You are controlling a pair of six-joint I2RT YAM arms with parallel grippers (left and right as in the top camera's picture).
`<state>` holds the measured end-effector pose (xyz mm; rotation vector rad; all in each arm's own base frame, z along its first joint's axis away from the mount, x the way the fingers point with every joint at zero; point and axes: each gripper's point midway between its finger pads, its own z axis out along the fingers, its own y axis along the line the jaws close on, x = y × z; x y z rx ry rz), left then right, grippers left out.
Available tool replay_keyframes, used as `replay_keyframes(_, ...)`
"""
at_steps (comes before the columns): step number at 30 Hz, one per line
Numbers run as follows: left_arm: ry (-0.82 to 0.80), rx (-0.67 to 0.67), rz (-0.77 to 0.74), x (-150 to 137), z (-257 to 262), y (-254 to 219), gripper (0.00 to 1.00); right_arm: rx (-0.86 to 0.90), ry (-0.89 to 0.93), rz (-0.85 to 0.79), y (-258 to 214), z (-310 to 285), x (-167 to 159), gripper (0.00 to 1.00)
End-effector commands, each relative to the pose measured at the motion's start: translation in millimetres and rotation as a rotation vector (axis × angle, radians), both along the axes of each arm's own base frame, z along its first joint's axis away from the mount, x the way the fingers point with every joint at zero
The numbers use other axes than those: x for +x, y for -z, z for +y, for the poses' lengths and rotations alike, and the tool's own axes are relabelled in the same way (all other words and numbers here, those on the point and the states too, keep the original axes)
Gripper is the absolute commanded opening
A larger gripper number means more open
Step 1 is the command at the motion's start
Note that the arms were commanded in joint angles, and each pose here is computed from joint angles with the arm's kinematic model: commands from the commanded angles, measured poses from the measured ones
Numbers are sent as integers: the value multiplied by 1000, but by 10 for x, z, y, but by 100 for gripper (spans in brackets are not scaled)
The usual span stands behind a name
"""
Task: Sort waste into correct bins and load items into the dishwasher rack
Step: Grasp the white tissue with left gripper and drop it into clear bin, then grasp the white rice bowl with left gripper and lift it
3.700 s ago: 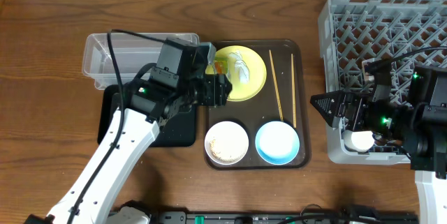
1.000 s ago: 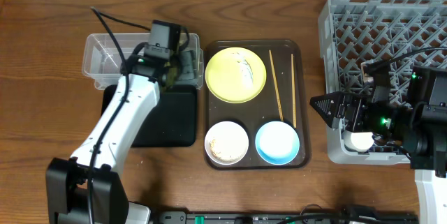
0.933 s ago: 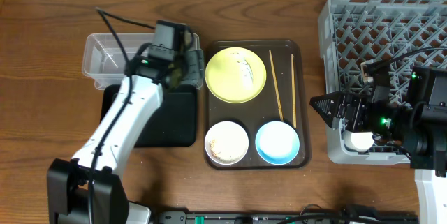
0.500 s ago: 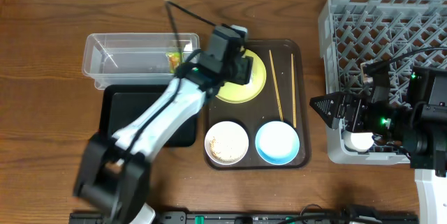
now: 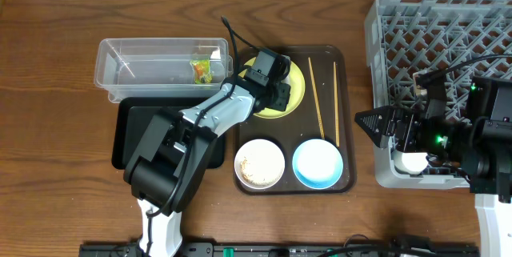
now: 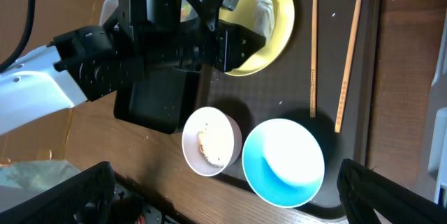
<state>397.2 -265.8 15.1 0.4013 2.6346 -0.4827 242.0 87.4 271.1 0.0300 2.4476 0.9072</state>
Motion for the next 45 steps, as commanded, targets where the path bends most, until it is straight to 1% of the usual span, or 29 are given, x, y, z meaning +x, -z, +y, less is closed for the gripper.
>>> replay_keyframes(1, 3, -36, -24, 23, -57, -202, 15, -18, -16, -16, -21, 10, -1, 99)
replay_keyframes(2, -3, -44, -30, 27, -59, -258, 8, -24, -12, -13, -12, 0, 0, 99)
replay_keyframes(3, -9, -52, -36, 30, -58, -324, 6, -27, -10, -12, -8, -4, 0, 99)
replay_keyframes(9, -42, -86, -91, 16, 82, -858, 6, -26, -10, -12, -8, -4, -1, 99)
replay_keyframes(12, -73, -88, -115, -14, 253, -1133, 6, -26, -10, -9, -4, -3, -7, 99)
replay_keyframes(14, -116, -66, -120, -49, 439, -1273, 6, -26, -10, -6, 0, -3, -12, 99)
replay_keyframes(16, -214, -3, -102, -102, 727, -1321, 6, -25, -10, -3, 3, -2, -17, 99)
replay_keyframes(17, -296, 56, -81, -149, 956, -1307, 6, -25, -10, 1, 7, -2, -23, 99)
replay_keyframes(19, -402, 133, -44, -204, 1263, -1247, 6, -25, -10, 4, 11, -1, -29, 99)
replay_keyframes(21, -448, 156, -8, -203, 1456, -1175, 6, -25, -10, 4, 10, -2, -28, 99)
replay_keyframes(24, -517, 159, 21, -114, 1712, -1076, 7, -26, -10, 2, 9, -2, -26, 99)
replay_keyframes(25, -534, 158, 24, -84, 1778, -1056, 12, -25, -10, 3, 9, -1, -27, 99)
replay_keyframes(26, -545, 149, 26, -59, 1826, -1051, 24, -25, -10, 4, 10, -1, -29, 99)
replay_keyframes(29, -469, 76, 35, -43, 1751, -1114, 51, -25, -10, 4, 10, -1, -29, 99)
replay_keyframes(30, -443, 50, 37, -59, 1703, -1164, 58, -25, -10, 4, 10, -1, -29, 99)
replay_keyframes(31, -434, 34, 39, -79, 1678, -1207, 63, -25, -10, 4, 10, -1, -29, 99)
replay_keyframes(36, -381, -11, 29, -291, 1521, -1486, 65, -25, -10, 4, 11, -1, -29, 99)
replay_keyframes(40, -312, 0, 48, -649, 1355, -1663, 65, -25, -11, 7, 15, -1, -35, 99)
replay_keyframes(45, -206, 43, 119, -1083, 1127, -1661, 65, -28, -9, 7, 17, -6, -31, 99)
